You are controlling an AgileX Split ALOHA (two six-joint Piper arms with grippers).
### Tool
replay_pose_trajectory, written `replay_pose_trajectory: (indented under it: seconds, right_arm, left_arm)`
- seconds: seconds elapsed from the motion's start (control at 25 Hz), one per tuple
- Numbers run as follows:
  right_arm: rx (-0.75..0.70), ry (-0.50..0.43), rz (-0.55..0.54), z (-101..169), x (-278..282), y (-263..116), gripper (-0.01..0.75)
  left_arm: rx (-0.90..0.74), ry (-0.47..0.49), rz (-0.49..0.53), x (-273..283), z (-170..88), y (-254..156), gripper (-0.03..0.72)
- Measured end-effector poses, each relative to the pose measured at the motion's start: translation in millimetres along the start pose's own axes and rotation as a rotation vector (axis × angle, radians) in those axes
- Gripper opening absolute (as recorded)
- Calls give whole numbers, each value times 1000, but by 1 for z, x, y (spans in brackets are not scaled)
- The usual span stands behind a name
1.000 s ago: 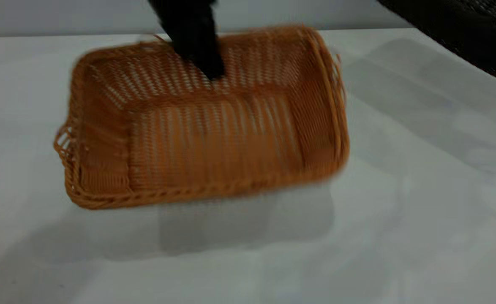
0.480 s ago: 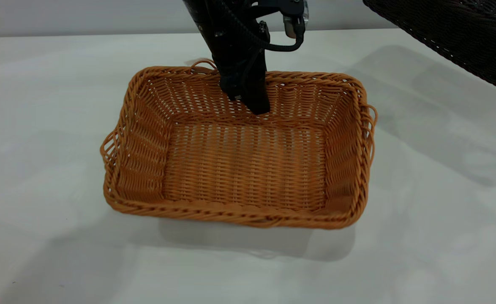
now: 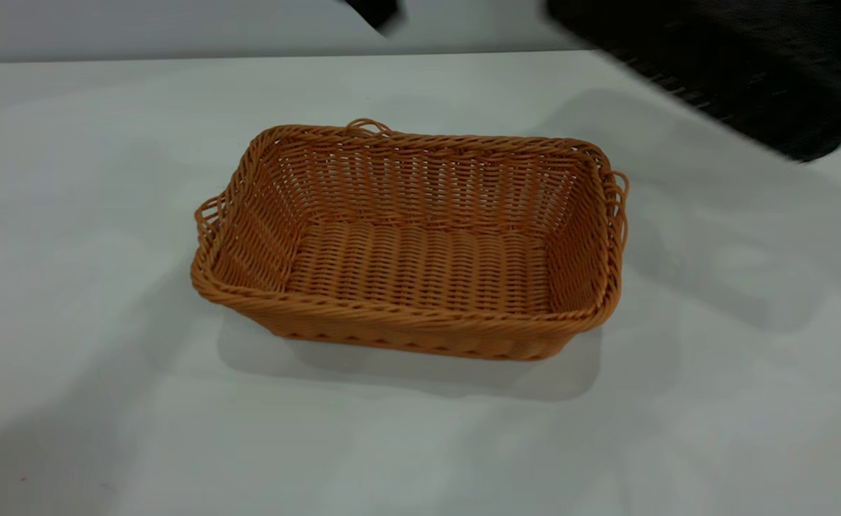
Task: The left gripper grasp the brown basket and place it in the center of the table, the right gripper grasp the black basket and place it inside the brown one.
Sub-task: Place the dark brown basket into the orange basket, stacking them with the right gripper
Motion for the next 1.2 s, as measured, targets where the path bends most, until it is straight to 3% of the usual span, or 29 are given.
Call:
replay_pose_trajectory:
  seconds: [0.12, 0.28, 0.56, 0.68, 1.04, 1.2]
  right_arm:
    - [63, -37, 137, 31, -33, -23, 85]
    - [136, -74, 262, 66, -70, -54, 85]
    - [227, -128, 294, 110, -119, -100, 85]
    - [229, -144, 298, 112, -134, -109, 85]
    - [184, -209, 306, 85, -166, -106, 88]
    - [193, -210, 315, 81, -170, -106, 140]
  left_arm:
    - [189, 82, -32, 35, 44, -17, 543]
    - [294, 162, -57, 62, 84, -40, 543]
    - [329, 183, -53, 67, 97, -52, 543]
    - [326, 181, -54, 67, 96, -51, 543]
    - [321, 179, -54, 66, 94, -50, 543]
    - [321, 179, -54, 66, 94, -50, 543]
Point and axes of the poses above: a point on each arm's last joint axis where the gripper is mounted, x pointing back along that axis away from the gripper, z along the wrist's bending axis when the last joint is at zero, y = z × x, the point moved 1 cm from there along -x, pointing out along that axis toward the gripper, and after that the axes turned 5 degrees about -x, right-handed, at the moved point
